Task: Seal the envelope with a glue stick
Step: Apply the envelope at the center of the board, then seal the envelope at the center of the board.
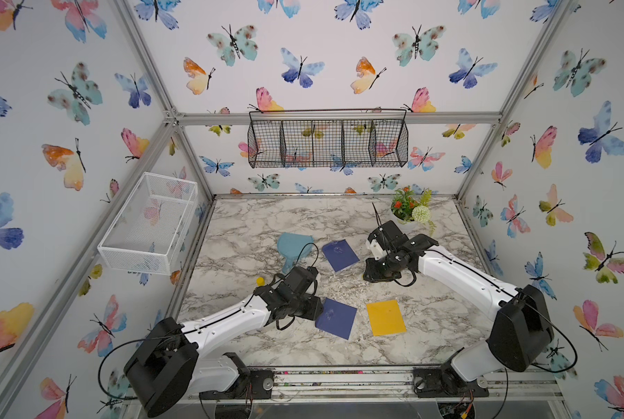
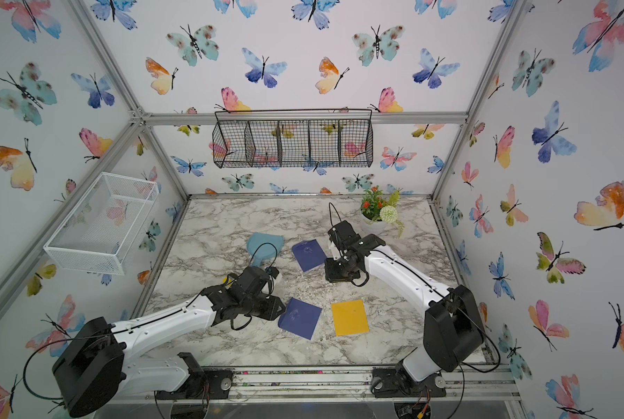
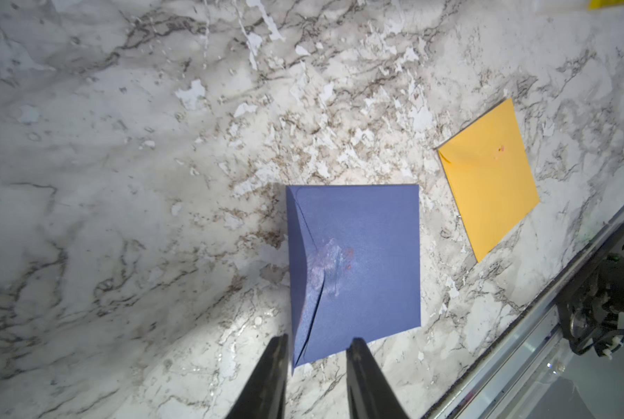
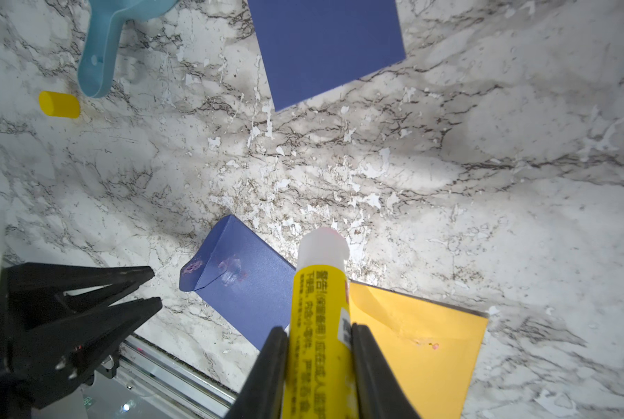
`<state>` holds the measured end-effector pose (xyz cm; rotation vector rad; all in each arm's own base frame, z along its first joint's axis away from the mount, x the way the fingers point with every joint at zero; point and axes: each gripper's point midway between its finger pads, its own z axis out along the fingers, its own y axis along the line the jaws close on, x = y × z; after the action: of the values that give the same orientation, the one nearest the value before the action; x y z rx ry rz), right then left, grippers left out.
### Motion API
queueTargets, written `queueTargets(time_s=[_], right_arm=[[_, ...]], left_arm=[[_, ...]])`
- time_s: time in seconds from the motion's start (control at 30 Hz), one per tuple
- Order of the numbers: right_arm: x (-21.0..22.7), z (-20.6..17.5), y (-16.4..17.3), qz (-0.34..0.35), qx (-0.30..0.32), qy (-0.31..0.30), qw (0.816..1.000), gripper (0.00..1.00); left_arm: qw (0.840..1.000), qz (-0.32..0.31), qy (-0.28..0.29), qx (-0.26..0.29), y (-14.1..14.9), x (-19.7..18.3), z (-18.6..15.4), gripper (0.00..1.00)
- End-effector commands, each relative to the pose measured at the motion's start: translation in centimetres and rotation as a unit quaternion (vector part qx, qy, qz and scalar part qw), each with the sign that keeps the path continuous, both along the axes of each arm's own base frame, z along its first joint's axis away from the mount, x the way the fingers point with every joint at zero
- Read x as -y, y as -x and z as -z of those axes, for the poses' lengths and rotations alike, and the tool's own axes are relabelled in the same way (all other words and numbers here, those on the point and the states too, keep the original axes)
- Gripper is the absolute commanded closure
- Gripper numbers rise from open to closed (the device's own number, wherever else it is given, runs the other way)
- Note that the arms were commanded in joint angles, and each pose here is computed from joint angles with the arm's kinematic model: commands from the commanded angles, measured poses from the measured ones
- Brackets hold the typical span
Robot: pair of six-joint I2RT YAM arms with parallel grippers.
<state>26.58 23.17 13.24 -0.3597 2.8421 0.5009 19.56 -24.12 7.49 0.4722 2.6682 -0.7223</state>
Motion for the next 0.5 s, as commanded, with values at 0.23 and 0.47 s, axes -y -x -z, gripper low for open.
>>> queueTargets(time_s=[0.23, 0.47], right_arm=[[0.0, -0.5, 0.2, -0.001, 0.006, -0.02, 1.0, 0.98], [0.1, -0.2, 0.5, 0.0, -0.002, -0.02, 1.0, 0.98]], left_arm=[[0.997, 0.031, 0.052, -0.053, 0.7, 1.0, 0.7, 0.84], [0.998, 0.033, 0.033, -0.053, 0.4, 0.8, 1.7, 0.87]])
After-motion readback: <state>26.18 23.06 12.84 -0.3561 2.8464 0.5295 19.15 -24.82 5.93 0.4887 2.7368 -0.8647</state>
